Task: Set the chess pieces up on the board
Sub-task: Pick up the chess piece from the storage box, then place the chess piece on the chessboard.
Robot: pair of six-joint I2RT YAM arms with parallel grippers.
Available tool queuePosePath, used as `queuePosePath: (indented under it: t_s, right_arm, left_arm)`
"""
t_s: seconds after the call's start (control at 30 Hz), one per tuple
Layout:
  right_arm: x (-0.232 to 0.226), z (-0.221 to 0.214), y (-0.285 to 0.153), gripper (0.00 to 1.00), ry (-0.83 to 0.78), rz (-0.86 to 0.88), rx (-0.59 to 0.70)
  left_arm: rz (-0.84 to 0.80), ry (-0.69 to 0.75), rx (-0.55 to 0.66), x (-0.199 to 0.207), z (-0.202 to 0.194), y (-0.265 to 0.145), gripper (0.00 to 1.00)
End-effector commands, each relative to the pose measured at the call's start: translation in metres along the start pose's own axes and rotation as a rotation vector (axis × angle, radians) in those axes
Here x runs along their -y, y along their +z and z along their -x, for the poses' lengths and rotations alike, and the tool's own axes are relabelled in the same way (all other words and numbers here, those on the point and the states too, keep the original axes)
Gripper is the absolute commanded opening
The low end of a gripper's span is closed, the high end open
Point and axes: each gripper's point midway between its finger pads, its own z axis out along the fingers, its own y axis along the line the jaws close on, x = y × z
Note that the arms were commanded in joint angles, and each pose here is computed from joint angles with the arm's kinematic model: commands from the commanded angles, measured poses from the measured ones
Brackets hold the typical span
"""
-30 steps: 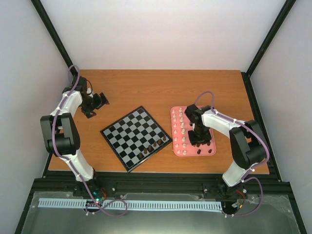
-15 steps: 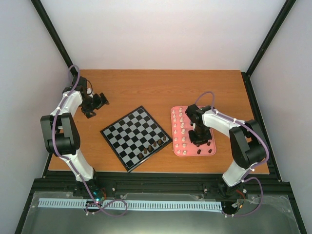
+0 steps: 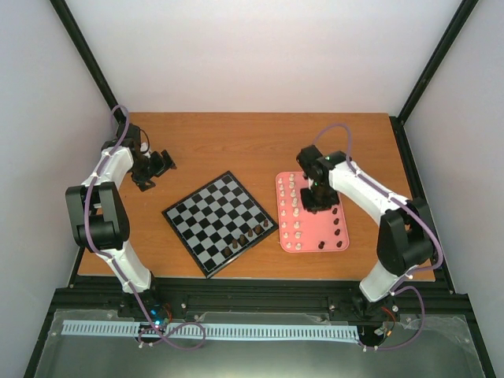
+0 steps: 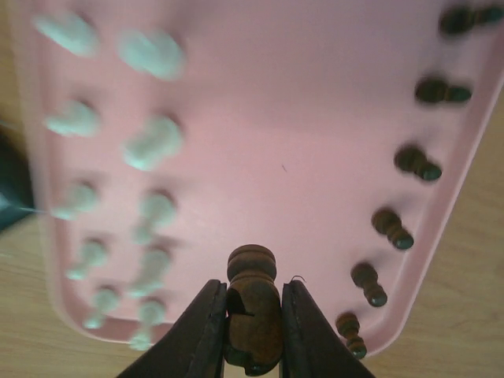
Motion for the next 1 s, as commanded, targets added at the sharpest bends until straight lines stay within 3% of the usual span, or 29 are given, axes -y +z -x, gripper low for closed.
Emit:
queuePosePath:
  t_s: [0.0,0.2,0.4,0.7,0.97]
  right_arm:
    - [-0.036,0.019,-0.052,0.05,-0.073,0.032,0.09]
    - [-0.16,0.018,-0.079,0.05,-0.346,0.108,0.097]
    - [-0.26,-0.018,-0.077,0.05,-0.58,0.16,0.045]
    - [-0.311,-0.078,-0.052,0.05,-0.755,0.169,-0.071]
    - [-0.326,-0.095,-0.031,0.05,-0.788,0.158,-0.105]
  left_arm:
    - [-0.011,0.035,0.027,0.007,0.003,-0.011,1.0]
    - [-0.007,0.039,0.039,0.007,0.004,-0.015,1.0]
    - [-0.002,0.039,0.046,0.007,0.005,-0.017,1.0]
    - [-0.012,0.034,0.056,0.008,0.005,-0.019,1.0]
    - [-0.025,0.036,0.069,0.013,0.009,-0.023,1.0]
